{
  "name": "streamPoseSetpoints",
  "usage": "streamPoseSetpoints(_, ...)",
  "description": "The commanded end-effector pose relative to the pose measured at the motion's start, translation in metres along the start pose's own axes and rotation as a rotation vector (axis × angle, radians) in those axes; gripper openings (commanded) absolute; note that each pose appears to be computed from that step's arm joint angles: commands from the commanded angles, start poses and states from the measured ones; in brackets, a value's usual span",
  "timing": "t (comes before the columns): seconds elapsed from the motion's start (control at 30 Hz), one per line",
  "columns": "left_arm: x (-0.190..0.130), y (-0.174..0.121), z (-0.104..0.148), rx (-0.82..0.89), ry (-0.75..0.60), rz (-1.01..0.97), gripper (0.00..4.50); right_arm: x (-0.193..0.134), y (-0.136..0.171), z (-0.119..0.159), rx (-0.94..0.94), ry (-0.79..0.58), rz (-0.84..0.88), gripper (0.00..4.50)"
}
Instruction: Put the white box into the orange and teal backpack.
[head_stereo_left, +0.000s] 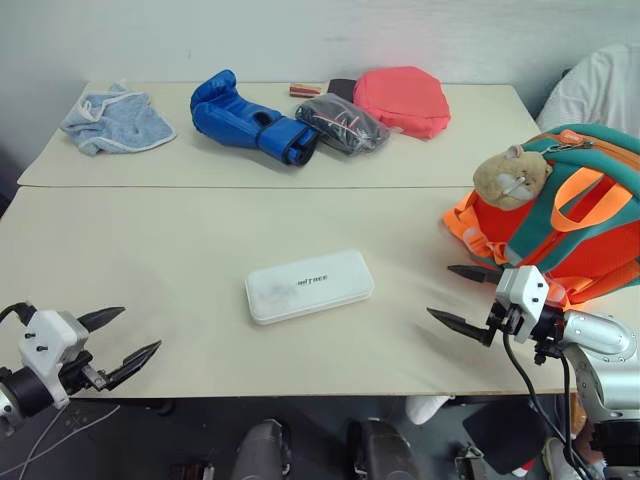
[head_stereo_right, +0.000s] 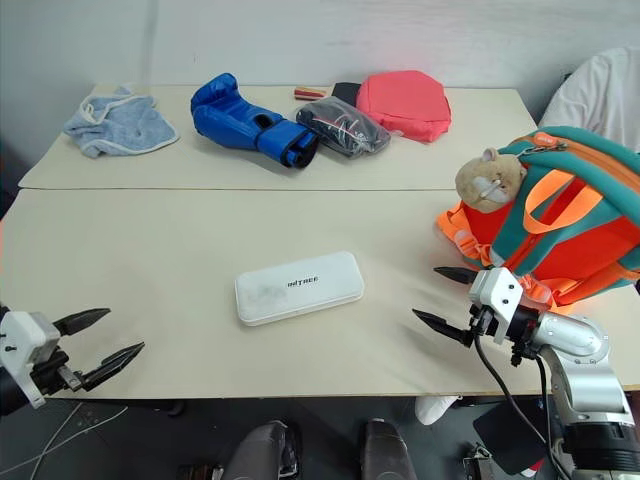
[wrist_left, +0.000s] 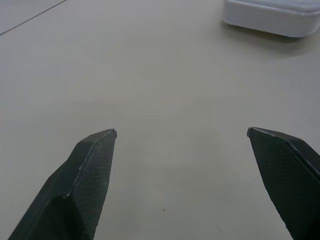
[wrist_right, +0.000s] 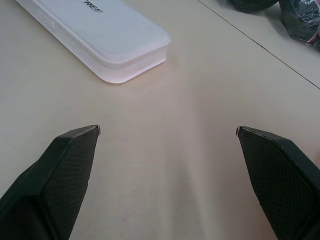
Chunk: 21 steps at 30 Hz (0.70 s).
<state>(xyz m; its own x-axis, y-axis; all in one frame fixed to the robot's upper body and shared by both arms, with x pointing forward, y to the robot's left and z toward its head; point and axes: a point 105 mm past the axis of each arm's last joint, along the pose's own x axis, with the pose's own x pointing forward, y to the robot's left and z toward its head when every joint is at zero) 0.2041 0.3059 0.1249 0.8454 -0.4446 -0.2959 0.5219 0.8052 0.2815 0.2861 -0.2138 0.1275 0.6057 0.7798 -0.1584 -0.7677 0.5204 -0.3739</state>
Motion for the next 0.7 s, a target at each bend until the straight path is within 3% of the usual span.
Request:
streamPoseSetpoints(0.03,-0.003,0.010,0.009,0.050,-0.006,0.030,4.37,0.001,-0.004,0.009,-0.038,-0.022,0.014,4.49)
streamPoseSetpoints(0.17,0.002,0.002,0.023,0.045,-0.044,0.011,4.37,0.004,-0.002,0.012,-0.019,-0.036,0.029,4.49)
streamPoseSetpoints(0.23,0.002,-0.005,0.026,0.020,-0.045,-0.035,4.50,0.008,0.005,0.014,0.001,-0.051,0.063,4.10)
streamPoseSetpoints(0.33,0.010,-0.003,0.031,0.015,-0.051,-0.015,3.90,0.026,0.008,0.024,-0.020,-0.055,0.088,3.23)
streamPoseSetpoints(0.5,0.033,-0.021,0.031,0.010,-0.016,-0.060,2.32,0.049,0.012,0.022,-0.075,-0.004,0.115,1.50)
streamPoseSetpoints(0.63,0.070,-0.034,0.027,-0.062,-0.023,-0.010,1.09,0.075,0.013,0.016,-0.089,0.012,0.066,0.15)
streamPoseSetpoints(0.7,0.081,-0.032,0.027,-0.102,-0.014,0.036,0.46,0.084,0.010,0.013,-0.092,0.022,0.031,0.00)
